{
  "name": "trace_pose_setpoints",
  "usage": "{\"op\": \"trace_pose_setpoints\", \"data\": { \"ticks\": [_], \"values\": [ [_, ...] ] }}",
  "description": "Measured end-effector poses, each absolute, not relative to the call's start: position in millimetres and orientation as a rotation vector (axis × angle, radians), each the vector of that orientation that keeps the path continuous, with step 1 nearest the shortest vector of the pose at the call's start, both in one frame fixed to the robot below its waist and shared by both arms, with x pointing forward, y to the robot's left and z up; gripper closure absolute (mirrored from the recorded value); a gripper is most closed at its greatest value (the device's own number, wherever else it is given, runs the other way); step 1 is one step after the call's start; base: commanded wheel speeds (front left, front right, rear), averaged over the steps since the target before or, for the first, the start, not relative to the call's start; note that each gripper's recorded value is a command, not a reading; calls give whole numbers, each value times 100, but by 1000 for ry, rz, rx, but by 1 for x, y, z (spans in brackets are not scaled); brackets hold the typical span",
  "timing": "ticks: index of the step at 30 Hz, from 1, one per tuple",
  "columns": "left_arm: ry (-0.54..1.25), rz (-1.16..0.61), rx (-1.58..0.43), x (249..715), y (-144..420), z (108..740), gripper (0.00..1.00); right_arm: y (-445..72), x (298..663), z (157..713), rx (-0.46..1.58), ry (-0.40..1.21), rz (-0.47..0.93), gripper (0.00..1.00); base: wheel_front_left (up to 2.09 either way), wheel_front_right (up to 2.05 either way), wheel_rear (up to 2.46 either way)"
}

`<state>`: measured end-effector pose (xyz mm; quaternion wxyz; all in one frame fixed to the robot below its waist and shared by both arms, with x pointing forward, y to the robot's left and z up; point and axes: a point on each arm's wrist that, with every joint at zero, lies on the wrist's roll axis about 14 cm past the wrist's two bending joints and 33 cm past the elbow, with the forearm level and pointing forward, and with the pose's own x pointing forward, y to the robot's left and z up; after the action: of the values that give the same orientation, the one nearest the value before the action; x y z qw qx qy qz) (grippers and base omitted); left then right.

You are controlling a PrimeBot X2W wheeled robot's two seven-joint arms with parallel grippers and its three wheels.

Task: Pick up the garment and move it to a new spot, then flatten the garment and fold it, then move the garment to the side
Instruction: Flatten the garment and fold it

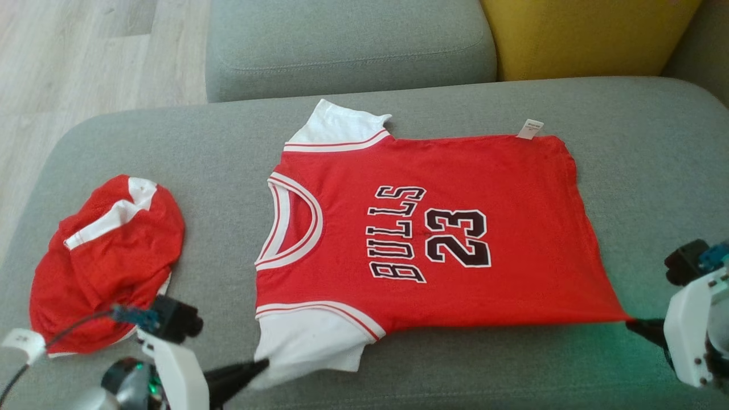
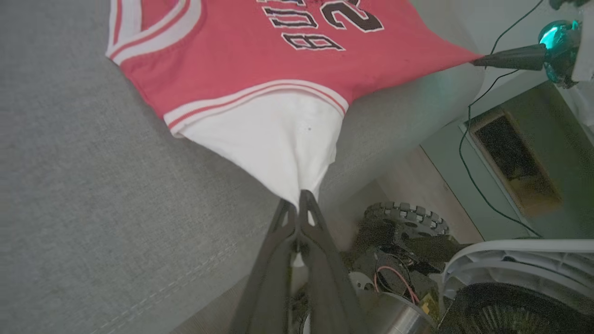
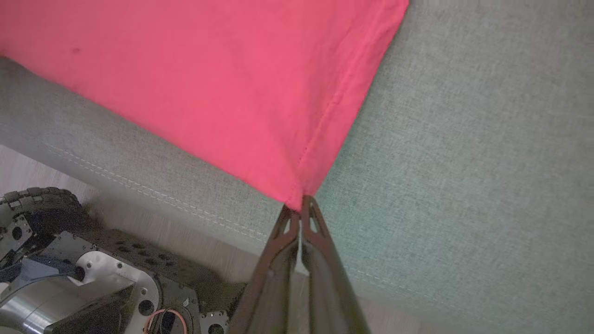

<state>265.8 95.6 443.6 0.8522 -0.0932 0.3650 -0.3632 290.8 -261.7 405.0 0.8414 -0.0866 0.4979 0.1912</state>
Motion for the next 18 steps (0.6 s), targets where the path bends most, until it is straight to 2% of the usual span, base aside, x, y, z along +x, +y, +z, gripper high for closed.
{"op": "trace_pose_setpoints", "data": {
  "ticks": [9,18],
  "values": [
    [669,-751,-185,298,95,469,100,-263,304,409,-153,1023,374,100,0,0,0],
    [604,-778,-190,335,82,491,100,-261,349,433,-152,904,347,100,0,0,0]
  ]
}}
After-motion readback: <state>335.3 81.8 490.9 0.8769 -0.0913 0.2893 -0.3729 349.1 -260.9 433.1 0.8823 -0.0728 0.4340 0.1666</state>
